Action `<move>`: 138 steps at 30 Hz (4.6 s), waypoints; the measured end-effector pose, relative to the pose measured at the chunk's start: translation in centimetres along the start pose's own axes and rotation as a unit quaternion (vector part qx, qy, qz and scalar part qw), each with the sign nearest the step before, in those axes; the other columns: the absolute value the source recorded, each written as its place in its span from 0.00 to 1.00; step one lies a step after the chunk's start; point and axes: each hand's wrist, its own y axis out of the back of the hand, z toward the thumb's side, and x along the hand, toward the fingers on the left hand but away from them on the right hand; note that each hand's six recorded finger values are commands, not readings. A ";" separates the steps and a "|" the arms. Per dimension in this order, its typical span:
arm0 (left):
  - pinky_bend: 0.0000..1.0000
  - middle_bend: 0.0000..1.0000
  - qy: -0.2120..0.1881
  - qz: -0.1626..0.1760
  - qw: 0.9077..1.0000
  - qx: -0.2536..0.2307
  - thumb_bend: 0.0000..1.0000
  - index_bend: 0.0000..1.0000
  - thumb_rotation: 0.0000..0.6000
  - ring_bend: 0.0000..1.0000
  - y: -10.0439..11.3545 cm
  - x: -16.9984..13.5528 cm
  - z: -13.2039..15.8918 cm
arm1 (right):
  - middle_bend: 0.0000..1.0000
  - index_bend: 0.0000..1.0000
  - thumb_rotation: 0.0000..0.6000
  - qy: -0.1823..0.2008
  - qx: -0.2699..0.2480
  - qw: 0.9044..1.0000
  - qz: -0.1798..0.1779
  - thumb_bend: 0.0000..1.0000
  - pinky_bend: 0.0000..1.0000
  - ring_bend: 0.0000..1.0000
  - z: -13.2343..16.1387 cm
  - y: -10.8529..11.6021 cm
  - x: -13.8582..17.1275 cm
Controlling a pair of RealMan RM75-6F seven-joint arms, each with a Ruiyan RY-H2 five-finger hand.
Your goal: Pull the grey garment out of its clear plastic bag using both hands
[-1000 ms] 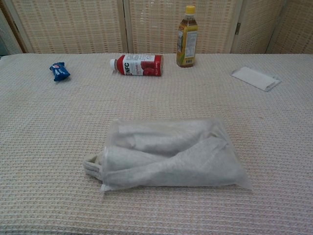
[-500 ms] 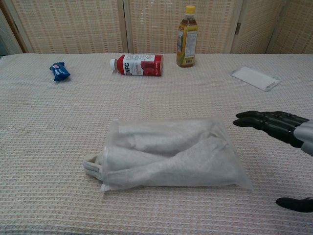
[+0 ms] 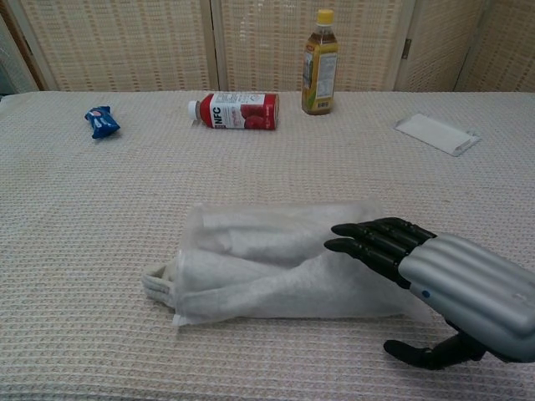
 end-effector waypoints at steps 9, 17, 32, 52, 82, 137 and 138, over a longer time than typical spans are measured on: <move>0.10 0.18 0.005 0.009 1.000 -0.008 0.21 0.06 0.91 0.06 0.7 0.1 -0.5 | 0.00 0.00 1.00 -0.008 0.007 1.000 -0.019 0.28 0.00 0.00 -0.7 -1.3 -2.4; 0.10 0.18 0.012 0.009 1.000 -0.009 0.21 0.06 0.91 0.06 0.8 0.3 -0.9 | 0.00 0.00 1.00 -0.025 0.034 0.998 -0.043 0.29 0.00 0.00 -1.9 -1.4 -5.3; 0.15 0.18 0.008 -0.017 1.000 -0.004 0.21 0.18 0.91 0.06 -0.3 0.4 -0.6 | 0.00 0.00 1.00 -0.070 0.047 0.993 -0.079 0.27 0.00 0.00 -5.1 1.0 -11.5; 0.45 0.35 -0.106 -0.037 0.991 -0.072 0.20 0.41 0.94 0.23 -3.8 -1.8 5.5 | 0.00 0.00 1.00 -0.170 -0.006 0.979 -0.110 0.07 0.00 0.00 -11.8 10.8 7.2; 1.00 1.00 -0.194 -0.025 0.967 -0.162 0.31 0.57 1.00 1.00 -15.6 1.4 18.1 | 0.00 0.00 1.00 -0.192 -0.022 0.978 -0.081 0.07 0.00 0.00 -12.9 11.1 10.8; 1.00 1.00 -0.199 0.014 0.957 -0.211 0.58 0.75 1.00 1.00 -18.3 3.5 22.4 | 0.00 0.09 1.00 -0.189 -0.027 0.980 -0.056 0.11 0.00 0.00 -13.4 9.5 8.9; 1.00 1.00 -0.200 0.014 0.957 -0.211 0.58 0.75 1.00 1.00 -18.2 3.4 22.4 | 0.00 0.13 1.00 -0.185 -0.028 0.981 -0.054 0.12 0.00 0.00 -13.3 9.1 8.4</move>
